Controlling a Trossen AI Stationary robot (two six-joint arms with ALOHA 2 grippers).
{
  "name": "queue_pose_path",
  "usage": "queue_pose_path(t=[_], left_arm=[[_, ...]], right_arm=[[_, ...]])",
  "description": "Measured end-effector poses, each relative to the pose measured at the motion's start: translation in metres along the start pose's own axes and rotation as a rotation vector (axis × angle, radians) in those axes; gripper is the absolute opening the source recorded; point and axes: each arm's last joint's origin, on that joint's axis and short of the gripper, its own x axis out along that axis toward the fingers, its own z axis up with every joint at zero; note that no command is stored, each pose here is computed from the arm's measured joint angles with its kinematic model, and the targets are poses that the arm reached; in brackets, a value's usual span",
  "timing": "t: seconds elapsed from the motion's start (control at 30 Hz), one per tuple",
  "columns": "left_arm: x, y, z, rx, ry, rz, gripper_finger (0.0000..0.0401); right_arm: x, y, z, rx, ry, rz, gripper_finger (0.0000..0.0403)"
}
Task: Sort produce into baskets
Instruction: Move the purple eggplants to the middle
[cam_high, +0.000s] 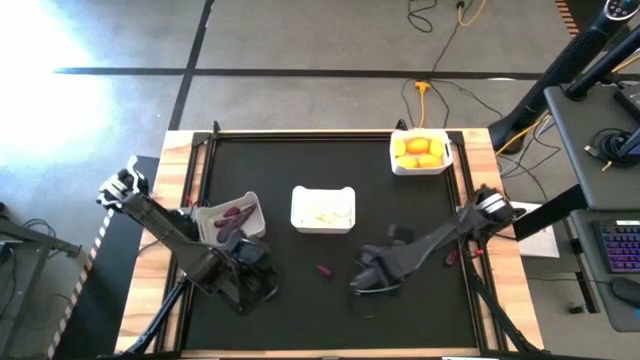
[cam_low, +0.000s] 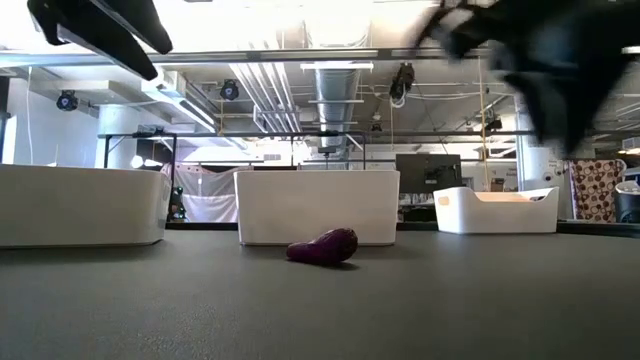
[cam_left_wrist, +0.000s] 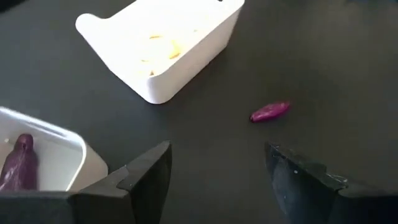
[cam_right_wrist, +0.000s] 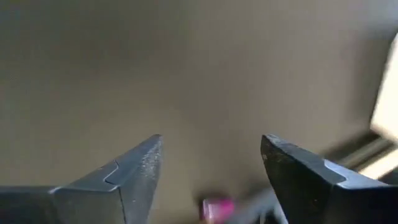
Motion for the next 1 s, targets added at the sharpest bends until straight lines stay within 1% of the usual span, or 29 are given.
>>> queue_pose_path(t=[0.1,0.23,0.3,0.37,0.47,0.53,0.63,0.73,0.9,1.0], left_arm=[[0.004,-0.012,0.0,0.071,0.002,0.008,0.0237],[0.008,-0.028,0.0,0.175,0.006,0.027,0.0237],[0.01,-0.035,0.001,0.207,-0.002,0.039,0.0237],[0.012,-0.04,0.001,0.246,-0.002,0.064,0.0237],[0.013,-0.043,0.002,0.275,0.001,0.091,0.0237],[0.012,-0.043,0.003,0.272,0.001,0.1,0.0237],[0.009,-0.041,0.002,0.234,0.001,0.102,0.0237],[0.006,-0.041,-0.001,0.204,0.004,0.096,0.0237],[0.004,-0.041,-0.006,0.187,0.019,0.088,0.0237],[0.005,-0.04,-0.006,0.186,0.021,0.092,0.0237]], right_arm=[[0.023,-0.007,-0.03,-0.032,0.144,0.01,0.0272],[0.054,-0.018,-0.058,-0.058,0.327,0.003,0.0275],[0.067,-0.022,-0.066,-0.074,0.374,-0.027,0.0273],[0.08,-0.024,-0.071,-0.12,0.406,-0.049,0.0269],[0.098,-0.023,-0.075,-0.189,0.456,-0.081,0.0263],[0.112,-0.021,-0.077,-0.231,0.491,-0.095,0.026],[0.129,-0.02,-0.082,-0.295,0.555,-0.108,0.0256],[0.143,-0.019,-0.086,-0.309,0.612,-0.105,0.0251],[0.149,-0.017,-0.089,-0.337,0.658,-0.034,0.0242],[0.146,-0.016,-0.088,-0.323,0.665,-0.025,0.0238]])
